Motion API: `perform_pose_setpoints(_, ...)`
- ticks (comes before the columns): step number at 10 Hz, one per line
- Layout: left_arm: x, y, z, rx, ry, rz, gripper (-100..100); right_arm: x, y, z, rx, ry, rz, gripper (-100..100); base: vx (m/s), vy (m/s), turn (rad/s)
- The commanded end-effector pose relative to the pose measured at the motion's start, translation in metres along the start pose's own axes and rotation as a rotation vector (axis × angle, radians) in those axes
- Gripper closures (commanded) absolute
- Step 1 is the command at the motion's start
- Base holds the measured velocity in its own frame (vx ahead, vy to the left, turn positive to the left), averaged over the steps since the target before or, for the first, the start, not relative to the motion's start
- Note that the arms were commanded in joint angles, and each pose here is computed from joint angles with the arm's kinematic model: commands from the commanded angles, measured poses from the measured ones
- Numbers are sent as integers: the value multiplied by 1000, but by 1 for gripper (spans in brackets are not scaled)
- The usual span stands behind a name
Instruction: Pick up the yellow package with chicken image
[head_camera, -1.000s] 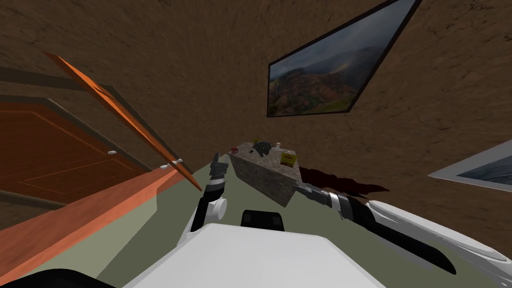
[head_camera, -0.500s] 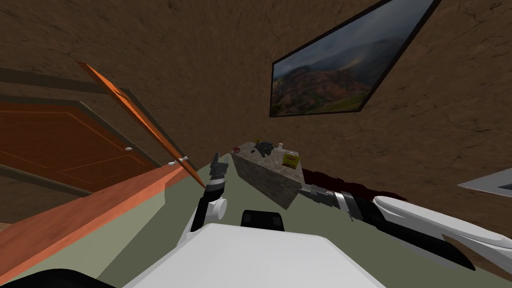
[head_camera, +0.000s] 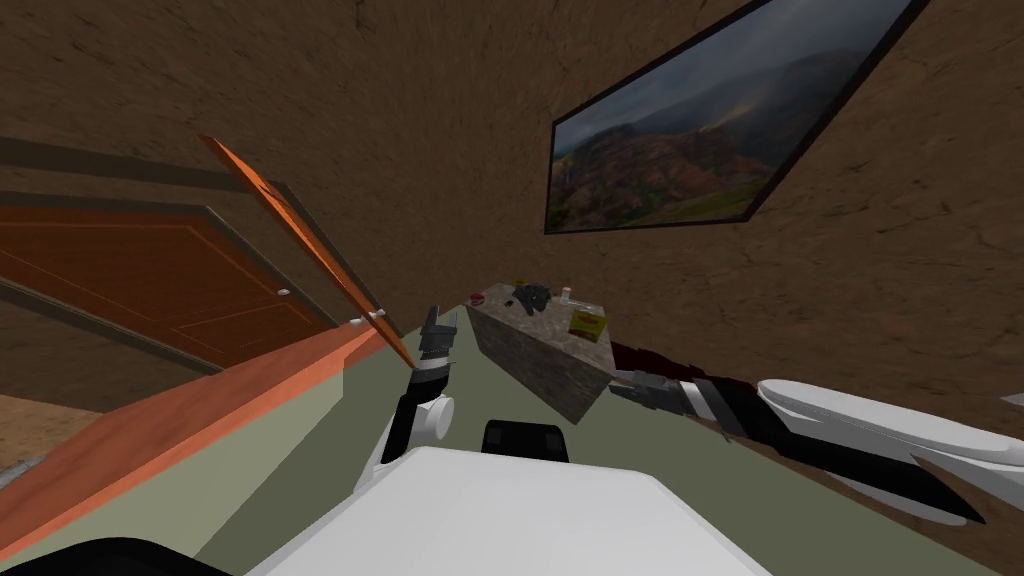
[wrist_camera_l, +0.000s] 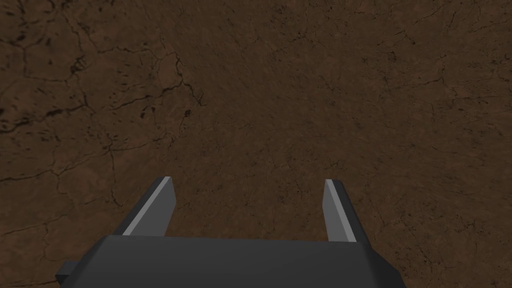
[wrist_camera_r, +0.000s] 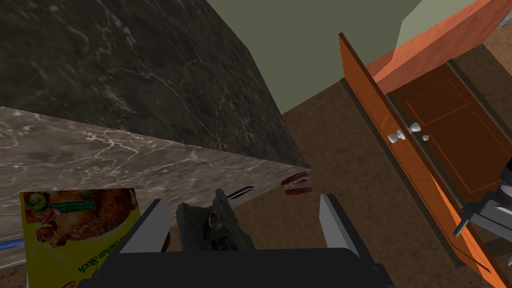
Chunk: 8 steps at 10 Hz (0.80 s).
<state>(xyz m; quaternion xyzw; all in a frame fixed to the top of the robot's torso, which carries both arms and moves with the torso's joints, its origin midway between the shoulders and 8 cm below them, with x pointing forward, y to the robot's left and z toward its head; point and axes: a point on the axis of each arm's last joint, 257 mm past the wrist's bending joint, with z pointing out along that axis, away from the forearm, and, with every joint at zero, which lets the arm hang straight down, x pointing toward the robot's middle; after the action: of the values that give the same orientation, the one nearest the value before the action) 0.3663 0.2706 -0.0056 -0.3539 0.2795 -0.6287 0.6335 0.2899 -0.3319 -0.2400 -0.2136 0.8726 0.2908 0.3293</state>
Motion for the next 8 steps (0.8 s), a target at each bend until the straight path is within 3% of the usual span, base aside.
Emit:
perform_pose_setpoints(1,0,0,0,0,0,0,0,7,-13,-10,27,57,-24,-100,14,-12,132)
perform_pose_setpoints(8,0,0,0,0,0,0,0,15,-50,-48,106,256,-124,-100,21,-16,83)
